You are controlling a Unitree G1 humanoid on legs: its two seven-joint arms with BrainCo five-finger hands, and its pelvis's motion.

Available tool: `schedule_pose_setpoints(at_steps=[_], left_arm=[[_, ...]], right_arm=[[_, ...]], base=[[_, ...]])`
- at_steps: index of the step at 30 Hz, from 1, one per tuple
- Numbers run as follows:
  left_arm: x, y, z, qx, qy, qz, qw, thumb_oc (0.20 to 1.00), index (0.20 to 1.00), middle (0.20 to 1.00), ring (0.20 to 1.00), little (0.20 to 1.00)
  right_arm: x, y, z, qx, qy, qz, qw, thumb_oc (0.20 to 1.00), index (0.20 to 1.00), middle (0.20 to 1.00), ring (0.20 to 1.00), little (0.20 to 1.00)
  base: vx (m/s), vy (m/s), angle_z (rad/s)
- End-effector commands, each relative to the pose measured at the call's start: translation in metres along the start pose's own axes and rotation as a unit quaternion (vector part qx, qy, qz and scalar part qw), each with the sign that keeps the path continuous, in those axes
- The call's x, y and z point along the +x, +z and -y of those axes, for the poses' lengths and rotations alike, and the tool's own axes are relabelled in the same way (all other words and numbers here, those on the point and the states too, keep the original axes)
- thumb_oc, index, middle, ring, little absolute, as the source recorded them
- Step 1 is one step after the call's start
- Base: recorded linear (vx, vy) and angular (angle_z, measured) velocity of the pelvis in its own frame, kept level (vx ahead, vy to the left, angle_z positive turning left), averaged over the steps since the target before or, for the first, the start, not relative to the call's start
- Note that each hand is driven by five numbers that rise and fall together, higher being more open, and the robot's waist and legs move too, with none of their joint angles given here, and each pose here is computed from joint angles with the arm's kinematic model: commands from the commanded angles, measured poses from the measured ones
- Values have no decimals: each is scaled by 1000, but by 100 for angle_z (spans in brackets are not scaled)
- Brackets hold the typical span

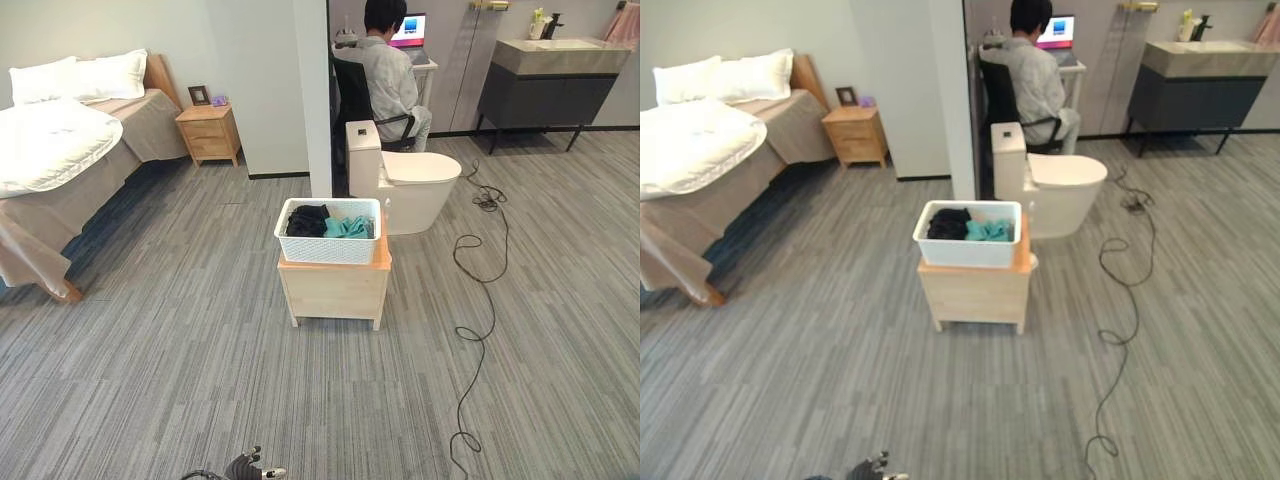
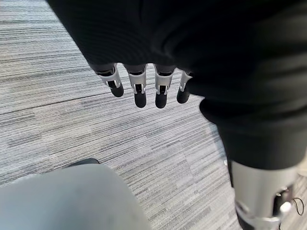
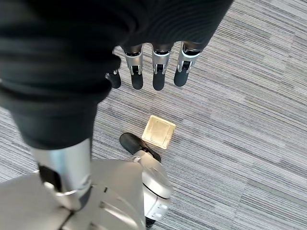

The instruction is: Grab the laundry basket,head to the washer,open it,put in the laundry and shut it.

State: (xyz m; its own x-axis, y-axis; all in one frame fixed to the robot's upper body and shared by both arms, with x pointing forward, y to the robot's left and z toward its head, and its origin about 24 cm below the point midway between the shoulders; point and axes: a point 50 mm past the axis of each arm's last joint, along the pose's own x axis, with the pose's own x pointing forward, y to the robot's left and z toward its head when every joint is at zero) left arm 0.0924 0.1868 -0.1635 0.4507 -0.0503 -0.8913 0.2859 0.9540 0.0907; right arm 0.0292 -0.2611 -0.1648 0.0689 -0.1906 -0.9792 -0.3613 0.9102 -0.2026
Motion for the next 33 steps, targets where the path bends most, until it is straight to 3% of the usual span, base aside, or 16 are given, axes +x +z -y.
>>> schedule_pose_setpoints(at_steps=[1,33], left_arm=[[6,21,-10,6,18,28,999,1000,1000,1000,1000,1000],[1,6,-28,-19,56,-1,998,1000,1000,1000,1000,1000]], right_arm=[[0,10,-3,-18,4,2,1000,1000,1000,1000,1000,1000],[1,19,-10,-19,17,28,999,1000,1000,1000,1000,1000]], base=[[0,0,0],[0,0,0]])
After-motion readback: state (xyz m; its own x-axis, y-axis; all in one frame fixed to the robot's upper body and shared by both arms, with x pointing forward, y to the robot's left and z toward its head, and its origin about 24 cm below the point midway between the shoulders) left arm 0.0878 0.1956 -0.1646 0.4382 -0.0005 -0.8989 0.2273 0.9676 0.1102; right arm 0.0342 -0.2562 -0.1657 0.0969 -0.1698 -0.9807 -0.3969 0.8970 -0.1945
